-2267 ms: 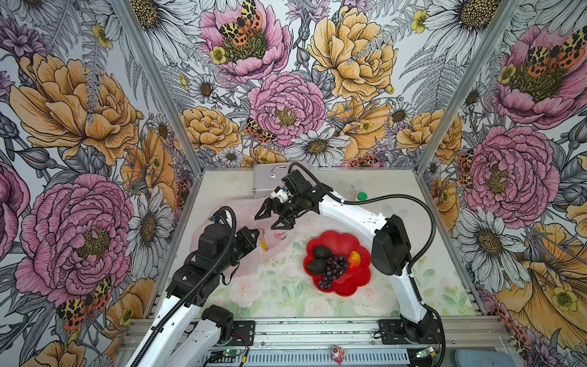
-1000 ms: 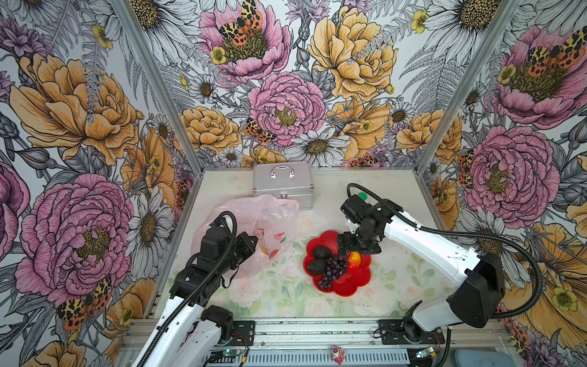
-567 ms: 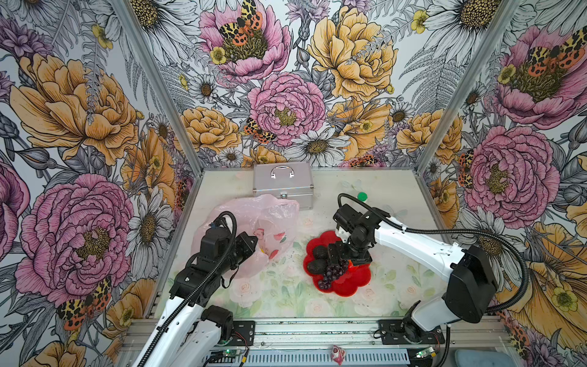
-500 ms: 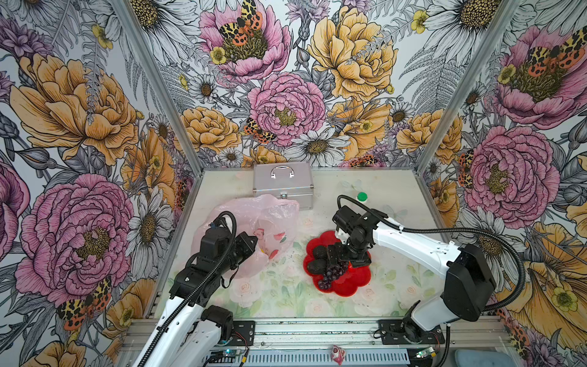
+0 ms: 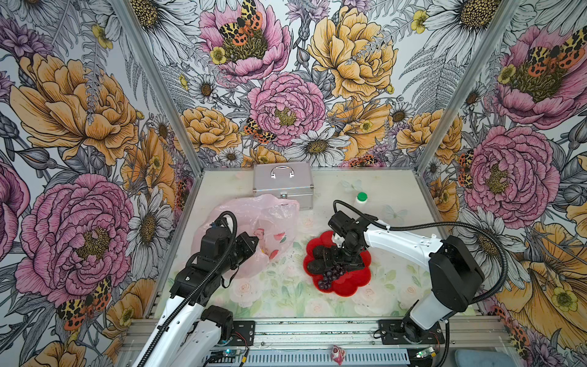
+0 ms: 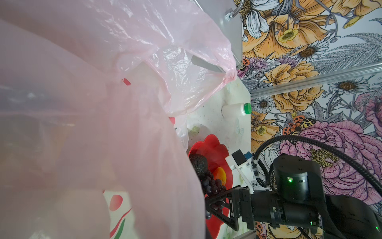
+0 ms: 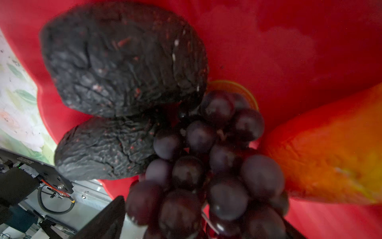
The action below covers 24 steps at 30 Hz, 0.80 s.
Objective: Place the fruits into the plastic bag
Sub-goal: Pick up the fruit from the plate.
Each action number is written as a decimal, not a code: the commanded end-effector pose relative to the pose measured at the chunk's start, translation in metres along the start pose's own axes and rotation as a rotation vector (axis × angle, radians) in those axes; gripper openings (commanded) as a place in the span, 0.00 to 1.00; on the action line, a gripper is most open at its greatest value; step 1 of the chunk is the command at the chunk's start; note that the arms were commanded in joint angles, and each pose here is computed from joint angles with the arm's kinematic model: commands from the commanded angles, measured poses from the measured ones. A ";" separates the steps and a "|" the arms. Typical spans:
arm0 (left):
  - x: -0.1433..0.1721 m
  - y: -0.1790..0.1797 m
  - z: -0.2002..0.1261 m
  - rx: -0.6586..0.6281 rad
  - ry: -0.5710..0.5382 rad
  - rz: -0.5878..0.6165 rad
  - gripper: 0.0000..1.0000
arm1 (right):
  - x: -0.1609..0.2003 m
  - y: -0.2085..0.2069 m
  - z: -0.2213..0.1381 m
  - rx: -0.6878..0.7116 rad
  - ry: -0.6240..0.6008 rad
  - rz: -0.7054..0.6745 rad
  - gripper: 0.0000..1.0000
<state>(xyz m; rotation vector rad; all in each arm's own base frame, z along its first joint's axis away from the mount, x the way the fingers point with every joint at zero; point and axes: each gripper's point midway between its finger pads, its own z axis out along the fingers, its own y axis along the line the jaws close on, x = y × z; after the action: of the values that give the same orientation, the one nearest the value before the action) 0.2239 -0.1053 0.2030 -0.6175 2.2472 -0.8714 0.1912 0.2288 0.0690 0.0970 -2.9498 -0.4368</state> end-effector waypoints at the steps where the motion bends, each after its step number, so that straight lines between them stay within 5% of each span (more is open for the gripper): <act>1: 0.004 0.003 0.001 -0.004 0.020 0.009 0.00 | -0.014 -0.005 0.006 0.013 -0.042 0.036 0.91; 9: 0.005 0.007 0.003 -0.013 0.021 0.003 0.00 | -0.028 -0.011 0.010 0.014 -0.076 0.073 0.72; 19: 0.002 0.005 0.006 -0.024 0.029 0.009 0.00 | -0.032 -0.012 0.024 -0.010 -0.060 0.091 0.73; 24: 0.001 0.003 0.007 -0.025 0.036 0.013 0.00 | -0.030 -0.012 0.017 -0.023 -0.079 0.089 0.54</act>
<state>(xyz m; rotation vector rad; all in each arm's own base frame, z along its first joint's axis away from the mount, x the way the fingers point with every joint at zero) 0.2276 -0.1053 0.1898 -0.6363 2.2969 -0.8436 0.2133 0.2238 0.0404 -0.0362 -2.9827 -0.4383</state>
